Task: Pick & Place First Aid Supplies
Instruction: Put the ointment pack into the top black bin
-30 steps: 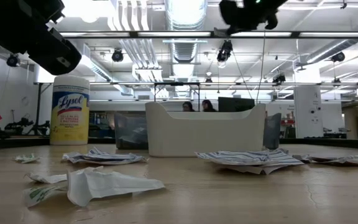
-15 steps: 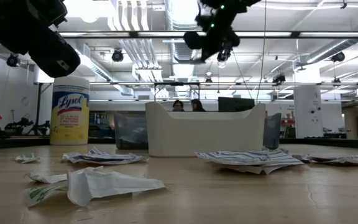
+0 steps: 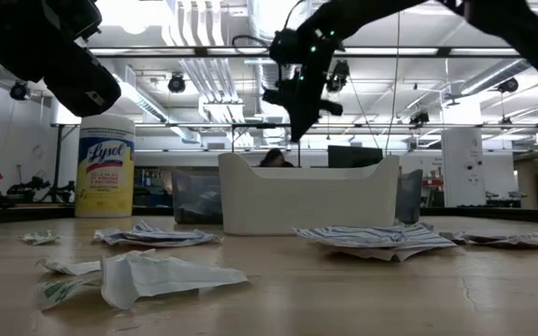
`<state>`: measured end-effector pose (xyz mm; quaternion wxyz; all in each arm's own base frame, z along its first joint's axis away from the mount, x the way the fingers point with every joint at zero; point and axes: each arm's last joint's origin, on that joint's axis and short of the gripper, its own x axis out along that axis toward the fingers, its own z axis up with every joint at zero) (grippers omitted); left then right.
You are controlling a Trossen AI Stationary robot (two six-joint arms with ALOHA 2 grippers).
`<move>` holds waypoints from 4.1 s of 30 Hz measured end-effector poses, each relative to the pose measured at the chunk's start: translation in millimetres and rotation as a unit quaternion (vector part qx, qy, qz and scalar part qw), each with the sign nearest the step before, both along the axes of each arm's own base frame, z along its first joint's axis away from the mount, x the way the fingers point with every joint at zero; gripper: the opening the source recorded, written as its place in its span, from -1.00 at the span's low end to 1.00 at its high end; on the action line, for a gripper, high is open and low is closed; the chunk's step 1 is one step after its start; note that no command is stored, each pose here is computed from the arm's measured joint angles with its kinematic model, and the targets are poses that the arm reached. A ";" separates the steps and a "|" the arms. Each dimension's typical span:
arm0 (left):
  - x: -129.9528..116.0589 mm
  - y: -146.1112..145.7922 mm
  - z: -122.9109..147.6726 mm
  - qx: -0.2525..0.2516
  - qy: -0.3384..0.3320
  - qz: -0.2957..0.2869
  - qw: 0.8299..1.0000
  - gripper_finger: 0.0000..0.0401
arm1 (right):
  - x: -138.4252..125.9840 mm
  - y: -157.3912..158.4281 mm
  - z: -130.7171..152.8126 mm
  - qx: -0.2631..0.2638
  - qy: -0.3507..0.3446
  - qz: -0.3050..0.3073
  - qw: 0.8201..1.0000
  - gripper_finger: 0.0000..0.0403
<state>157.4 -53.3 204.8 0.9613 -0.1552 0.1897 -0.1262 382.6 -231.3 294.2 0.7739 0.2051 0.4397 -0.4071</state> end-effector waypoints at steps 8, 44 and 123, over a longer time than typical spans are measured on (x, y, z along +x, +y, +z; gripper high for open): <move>0.0 0.0 -0.1 0.000 0.000 0.000 1.000 -0.42 | 12.5 -10.1 -36.2 0.091 0.018 0.025 0.995 -0.96; 0.2 -0.1 0.7 -0.001 -0.003 0.000 1.000 -0.42 | 7.2 -28.8 -89.0 0.141 0.100 0.035 0.984 -0.94; 0.2 -0.1 0.6 0.001 -0.003 -0.001 1.000 -0.42 | -131.6 311.2 -43.6 0.225 0.109 0.250 0.935 -0.96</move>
